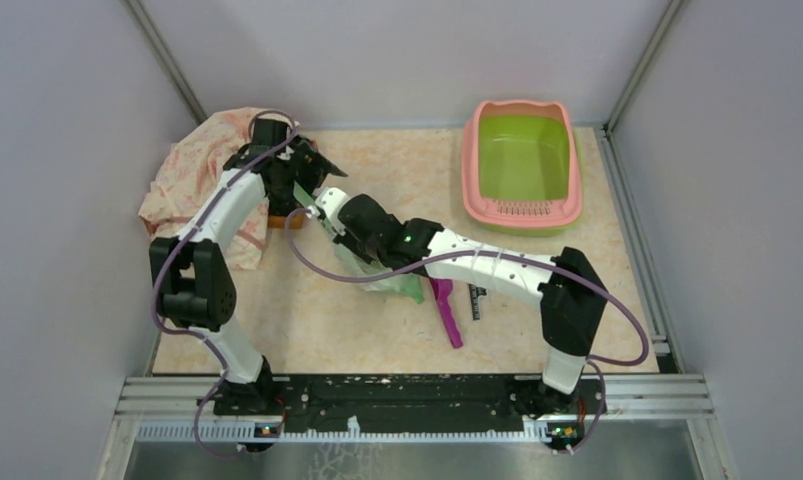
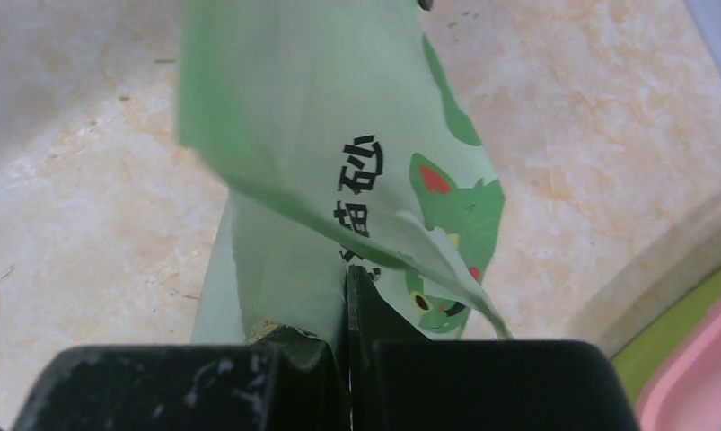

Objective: Fill the litter box with clean litter
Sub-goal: Open the cat litter bag at the center of the board, then pick up the spatula from the center of the board.

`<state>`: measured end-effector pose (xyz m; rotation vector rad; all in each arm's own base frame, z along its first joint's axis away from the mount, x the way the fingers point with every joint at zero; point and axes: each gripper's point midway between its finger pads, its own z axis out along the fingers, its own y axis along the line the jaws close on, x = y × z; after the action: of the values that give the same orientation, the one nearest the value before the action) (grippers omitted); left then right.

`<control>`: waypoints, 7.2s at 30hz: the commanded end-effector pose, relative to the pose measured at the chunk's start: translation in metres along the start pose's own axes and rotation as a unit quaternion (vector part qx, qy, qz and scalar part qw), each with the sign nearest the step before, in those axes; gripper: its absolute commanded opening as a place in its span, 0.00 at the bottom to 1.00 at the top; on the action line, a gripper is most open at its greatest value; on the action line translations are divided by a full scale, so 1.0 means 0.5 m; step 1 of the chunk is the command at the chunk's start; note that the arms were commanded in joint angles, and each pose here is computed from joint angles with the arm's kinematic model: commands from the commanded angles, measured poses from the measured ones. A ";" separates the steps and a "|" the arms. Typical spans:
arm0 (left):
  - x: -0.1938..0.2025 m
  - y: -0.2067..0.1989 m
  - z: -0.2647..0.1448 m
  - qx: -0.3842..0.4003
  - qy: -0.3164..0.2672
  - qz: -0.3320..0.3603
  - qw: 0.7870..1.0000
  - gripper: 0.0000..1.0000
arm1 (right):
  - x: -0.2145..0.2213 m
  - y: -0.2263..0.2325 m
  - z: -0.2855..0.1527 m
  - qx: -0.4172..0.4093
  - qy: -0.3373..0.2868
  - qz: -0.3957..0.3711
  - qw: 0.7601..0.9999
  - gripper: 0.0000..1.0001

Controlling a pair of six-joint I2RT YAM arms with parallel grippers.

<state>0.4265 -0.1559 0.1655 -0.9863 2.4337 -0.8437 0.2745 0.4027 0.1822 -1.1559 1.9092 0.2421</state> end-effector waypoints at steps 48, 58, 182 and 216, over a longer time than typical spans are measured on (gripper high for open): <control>0.125 -0.228 -0.024 0.286 0.122 0.200 0.929 0.89 | 0.000 -0.315 -0.220 0.154 -0.150 0.220 0.952 0.24; 0.137 -0.198 -0.011 0.277 0.125 0.194 0.932 0.88 | -0.013 -0.256 -0.330 0.068 -0.161 0.246 0.953 0.29; 0.174 -0.061 0.016 0.223 0.091 0.241 0.940 0.99 | 0.452 0.026 -0.119 0.034 0.057 0.347 0.935 0.58; 0.133 -0.038 -0.045 0.227 0.048 0.238 0.943 0.99 | 0.372 -0.004 -0.295 0.025 0.034 0.374 0.926 0.03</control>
<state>0.3790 -0.2075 0.1740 -0.2290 2.2915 -1.2026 0.1520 0.2066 0.1184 -0.4058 2.3354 0.5873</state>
